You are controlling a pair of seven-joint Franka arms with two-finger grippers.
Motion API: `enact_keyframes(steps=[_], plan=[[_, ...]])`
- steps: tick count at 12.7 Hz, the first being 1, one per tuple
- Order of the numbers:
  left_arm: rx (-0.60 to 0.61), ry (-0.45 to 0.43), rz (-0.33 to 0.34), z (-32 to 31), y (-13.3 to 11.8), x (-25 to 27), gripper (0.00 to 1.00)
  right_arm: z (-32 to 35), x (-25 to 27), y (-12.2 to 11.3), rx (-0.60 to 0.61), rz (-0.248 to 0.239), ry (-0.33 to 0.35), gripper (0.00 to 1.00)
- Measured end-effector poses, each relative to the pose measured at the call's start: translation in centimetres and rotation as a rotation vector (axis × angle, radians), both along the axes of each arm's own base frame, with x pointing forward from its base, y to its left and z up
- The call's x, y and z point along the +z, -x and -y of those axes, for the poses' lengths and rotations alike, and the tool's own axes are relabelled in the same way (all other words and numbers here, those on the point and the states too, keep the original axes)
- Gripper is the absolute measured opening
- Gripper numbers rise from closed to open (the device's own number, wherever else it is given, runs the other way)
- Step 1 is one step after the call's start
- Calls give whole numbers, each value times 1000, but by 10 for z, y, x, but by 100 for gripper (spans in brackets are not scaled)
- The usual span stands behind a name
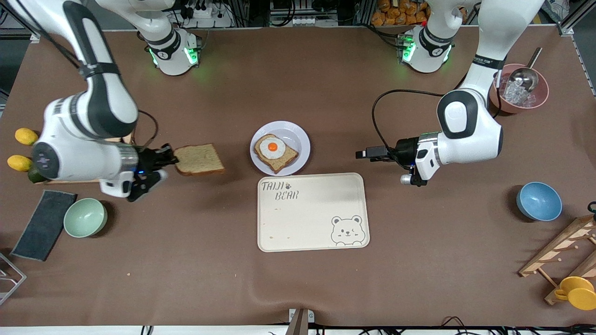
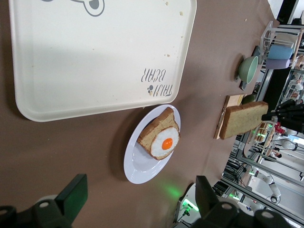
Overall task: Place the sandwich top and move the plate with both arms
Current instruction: 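Carry the bread slice with the right gripper over the egg plate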
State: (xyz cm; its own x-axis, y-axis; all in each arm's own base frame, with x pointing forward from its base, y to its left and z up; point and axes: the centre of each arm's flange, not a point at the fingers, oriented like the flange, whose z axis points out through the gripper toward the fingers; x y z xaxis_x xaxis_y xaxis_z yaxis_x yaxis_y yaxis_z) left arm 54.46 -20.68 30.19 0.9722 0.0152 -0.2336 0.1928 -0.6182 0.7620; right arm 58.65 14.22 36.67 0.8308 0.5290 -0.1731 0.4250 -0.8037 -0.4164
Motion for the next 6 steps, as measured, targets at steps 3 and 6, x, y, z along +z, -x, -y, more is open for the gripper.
enact_keyframes(steps=[3, 6], plan=[[4, 6, -6, 2, 1, -2, 100, -67, 2, 16, -44, -18, 28, 4], [13, 21, -27, 5, 5, -9, 100, -84, -9, 17, -120, -36, -3, 4]])
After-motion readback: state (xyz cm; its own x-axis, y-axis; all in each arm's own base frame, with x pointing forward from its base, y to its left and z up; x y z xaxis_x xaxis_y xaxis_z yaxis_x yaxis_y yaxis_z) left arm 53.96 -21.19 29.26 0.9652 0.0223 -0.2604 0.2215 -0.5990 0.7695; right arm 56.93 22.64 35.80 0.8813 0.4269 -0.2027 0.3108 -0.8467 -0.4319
